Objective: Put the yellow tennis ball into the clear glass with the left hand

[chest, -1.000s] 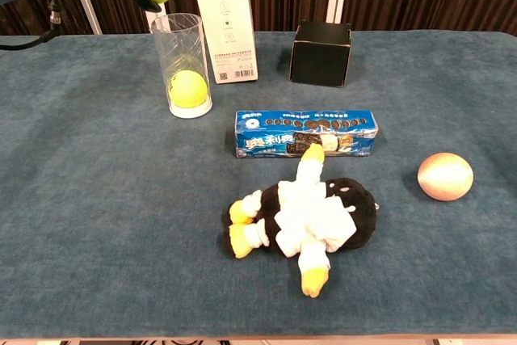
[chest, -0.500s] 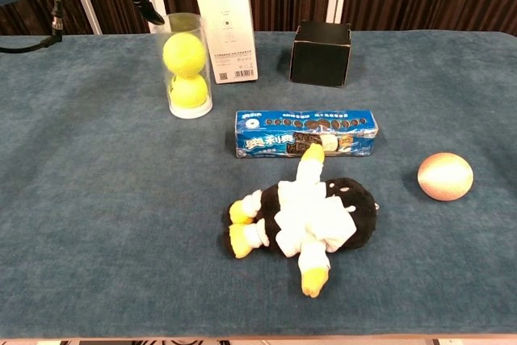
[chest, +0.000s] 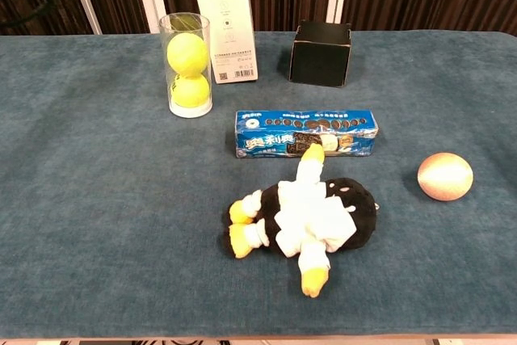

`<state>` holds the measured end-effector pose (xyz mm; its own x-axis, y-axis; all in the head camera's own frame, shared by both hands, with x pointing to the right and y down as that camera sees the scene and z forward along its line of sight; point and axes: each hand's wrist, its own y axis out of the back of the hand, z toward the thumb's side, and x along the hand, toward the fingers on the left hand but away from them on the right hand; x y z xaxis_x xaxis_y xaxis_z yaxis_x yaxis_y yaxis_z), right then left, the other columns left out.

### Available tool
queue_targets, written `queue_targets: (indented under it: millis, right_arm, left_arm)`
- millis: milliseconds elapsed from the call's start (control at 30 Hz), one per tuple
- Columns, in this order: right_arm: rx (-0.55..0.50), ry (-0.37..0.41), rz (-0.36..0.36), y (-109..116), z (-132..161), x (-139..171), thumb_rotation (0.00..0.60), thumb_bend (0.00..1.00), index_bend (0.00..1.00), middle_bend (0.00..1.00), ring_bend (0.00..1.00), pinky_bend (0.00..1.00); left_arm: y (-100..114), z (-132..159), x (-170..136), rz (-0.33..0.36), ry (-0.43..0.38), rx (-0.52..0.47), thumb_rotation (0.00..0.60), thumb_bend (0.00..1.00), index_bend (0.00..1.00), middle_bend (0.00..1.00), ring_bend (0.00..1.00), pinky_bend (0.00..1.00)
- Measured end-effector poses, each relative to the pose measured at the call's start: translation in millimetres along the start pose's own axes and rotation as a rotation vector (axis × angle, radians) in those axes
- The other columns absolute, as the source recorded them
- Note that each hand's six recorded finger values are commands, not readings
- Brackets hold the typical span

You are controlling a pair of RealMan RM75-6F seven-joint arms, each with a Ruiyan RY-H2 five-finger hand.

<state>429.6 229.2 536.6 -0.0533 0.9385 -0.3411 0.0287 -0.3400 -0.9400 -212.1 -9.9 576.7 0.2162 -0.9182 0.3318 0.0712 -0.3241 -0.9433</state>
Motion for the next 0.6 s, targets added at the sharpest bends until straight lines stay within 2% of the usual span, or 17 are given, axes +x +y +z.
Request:
queue_targets:
  millis: [133, 233, 433, 600]
  right_arm:
    - [0.003, 0.004, 0.002, -1, 2, 1, 0.6, 0.35, 0.13, 0.03, 0.11, 0.05]
    - [0.006, 0.005, 0.003, -1, 3, 1, 0.6, 0.35, 0.13, 0.03, 0.11, 0.05]
    - [0.012, 0.008, 0.007, -3, 4, 0, 0.6, 0.35, 0.13, 0.04, 0.11, 0.05]
    - [0.015, 0.01, 0.01, -5, 5, 0, 0.6, 0.35, 0.13, 0.03, 0.11, 0.05]
  left_arm:
    - [12, -22, -27, 0.022, 0.027, 0.041, 0.6, 0.03, 0.21, 0.08, 0.1, 0.3]
    - [13, -49, -53, 0.017, 0.068, 0.068, 0.6, 0.03, 0.2, 0.06, 0.06, 0.28]
    - [-2, -95, -101, -0.02, 0.126, 0.028, 0.6, 0.02, 0.19, 0.03, 0.01, 0.18]
    - [-30, -127, -152, -0.083, 0.136, -0.019, 0.6, 0.01, 0.14, 0.01, 0.0, 0.14]
